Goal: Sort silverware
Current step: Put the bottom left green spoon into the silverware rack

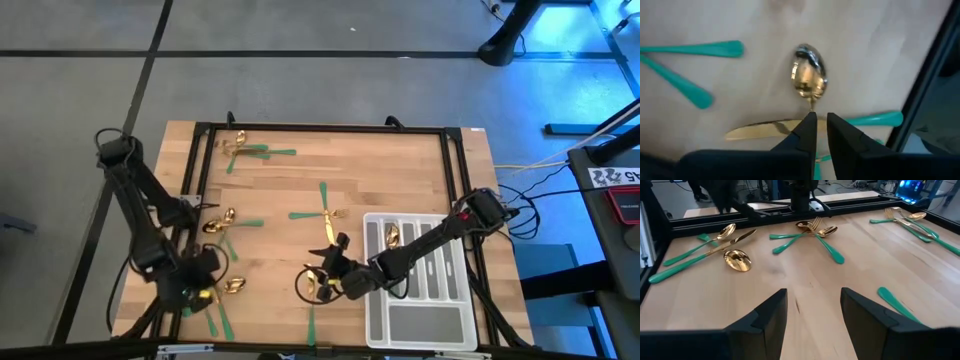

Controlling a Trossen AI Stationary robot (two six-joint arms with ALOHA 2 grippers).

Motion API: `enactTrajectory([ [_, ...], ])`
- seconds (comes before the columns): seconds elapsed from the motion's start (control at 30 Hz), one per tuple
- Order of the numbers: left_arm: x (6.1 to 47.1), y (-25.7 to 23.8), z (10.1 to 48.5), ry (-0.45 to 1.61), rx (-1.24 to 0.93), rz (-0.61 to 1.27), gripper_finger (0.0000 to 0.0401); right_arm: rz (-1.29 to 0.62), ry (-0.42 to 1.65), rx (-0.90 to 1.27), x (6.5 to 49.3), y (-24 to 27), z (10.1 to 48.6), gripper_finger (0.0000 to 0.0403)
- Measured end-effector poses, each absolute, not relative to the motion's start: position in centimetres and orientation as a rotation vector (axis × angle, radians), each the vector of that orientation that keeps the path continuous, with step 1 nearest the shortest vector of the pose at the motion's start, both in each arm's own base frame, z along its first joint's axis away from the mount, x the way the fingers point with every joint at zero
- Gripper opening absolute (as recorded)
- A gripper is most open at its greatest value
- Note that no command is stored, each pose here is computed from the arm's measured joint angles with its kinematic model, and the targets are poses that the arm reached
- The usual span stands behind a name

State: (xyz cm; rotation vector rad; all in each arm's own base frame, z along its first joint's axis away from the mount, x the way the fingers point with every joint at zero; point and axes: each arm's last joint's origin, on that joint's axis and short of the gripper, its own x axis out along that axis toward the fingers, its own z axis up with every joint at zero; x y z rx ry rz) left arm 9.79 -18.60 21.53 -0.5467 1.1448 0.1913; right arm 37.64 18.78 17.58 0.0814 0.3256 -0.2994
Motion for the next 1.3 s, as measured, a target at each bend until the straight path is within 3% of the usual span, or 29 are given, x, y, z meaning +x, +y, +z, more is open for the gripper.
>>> enactTrajectory([
  [0.23, 8.9, -19.9, 18.8, 1.026, -0.573, 0.216, 0.0044, -0.288, 0.329, 0.083, 37.6, 18.8, 17.6, 0.0186],
  [0.4, 9.3, -19.8, 17.6, 1.007, -0.551, 0.279, 0.0112, -0.275, 0.340, 0.079, 37.6, 18.9, 17.5, 0.0186],
  [0.57, 9.2, -20.2, 17.1, 1.135, -0.379, 0.150, 0.0188, -0.274, 0.341, 0.076, 37.6, 18.8, 17.5, 0.0186],
  [0.67, 9.2, -20.3, 16.5, 1.174, -0.302, 0.130, 0.0214, -0.274, 0.341, 0.075, 37.6, 18.8, 17.5, 0.0186],
  [1.3, 12.4, -20.5, 13.6, 1.192, -0.159, 0.136, 0.0222, -0.275, 0.340, 0.081, 37.6, 18.8, 17.5, 0.0186],
])
